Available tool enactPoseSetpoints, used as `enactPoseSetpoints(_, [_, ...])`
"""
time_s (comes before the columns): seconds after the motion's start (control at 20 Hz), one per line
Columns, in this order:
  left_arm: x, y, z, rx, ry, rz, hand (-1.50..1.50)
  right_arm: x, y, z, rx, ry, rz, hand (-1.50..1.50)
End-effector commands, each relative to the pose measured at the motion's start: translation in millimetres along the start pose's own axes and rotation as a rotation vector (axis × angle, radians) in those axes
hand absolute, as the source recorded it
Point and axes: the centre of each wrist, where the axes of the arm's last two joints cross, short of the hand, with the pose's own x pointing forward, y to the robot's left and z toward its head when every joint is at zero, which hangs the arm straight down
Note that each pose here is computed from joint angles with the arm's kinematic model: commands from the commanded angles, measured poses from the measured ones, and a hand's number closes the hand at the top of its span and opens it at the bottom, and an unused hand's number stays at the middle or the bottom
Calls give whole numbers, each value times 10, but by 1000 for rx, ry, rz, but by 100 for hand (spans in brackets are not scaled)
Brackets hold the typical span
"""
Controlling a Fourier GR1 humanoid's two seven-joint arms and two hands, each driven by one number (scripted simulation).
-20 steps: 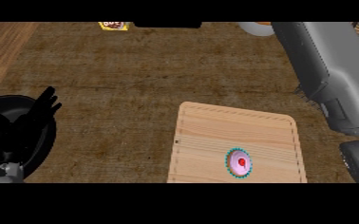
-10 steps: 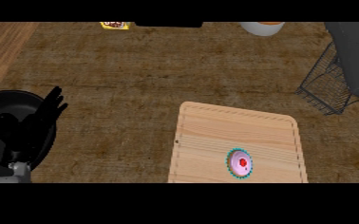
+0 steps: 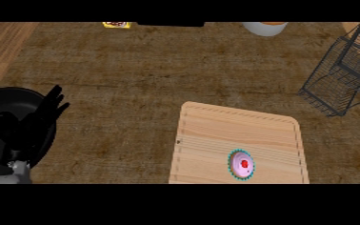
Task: Pick the squash from the cutting board and place it in the tiered basket
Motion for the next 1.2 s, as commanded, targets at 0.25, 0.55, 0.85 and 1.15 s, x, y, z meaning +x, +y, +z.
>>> enactPoseSetpoints(0.25, [-264, 121, 47, 16, 95, -1, 0, -204, -325, -397, 34, -146, 424, 150])
enactPoseSetpoints(0.55, [-177, 21, 23, 8, 103, 3, 0, -107, -422, -424, 67, -205, 478, 150])
enactPoseSetpoints(0.85, [-367, 17, 122, -3, 101, 0, 0, -408, -376, -544, 170, -188, 510, 150])
enactPoseSetpoints(1.15, [-199, 100, 20, 21, 106, -6, 0, -642, -206, -537, 436, 100, 524, -150])
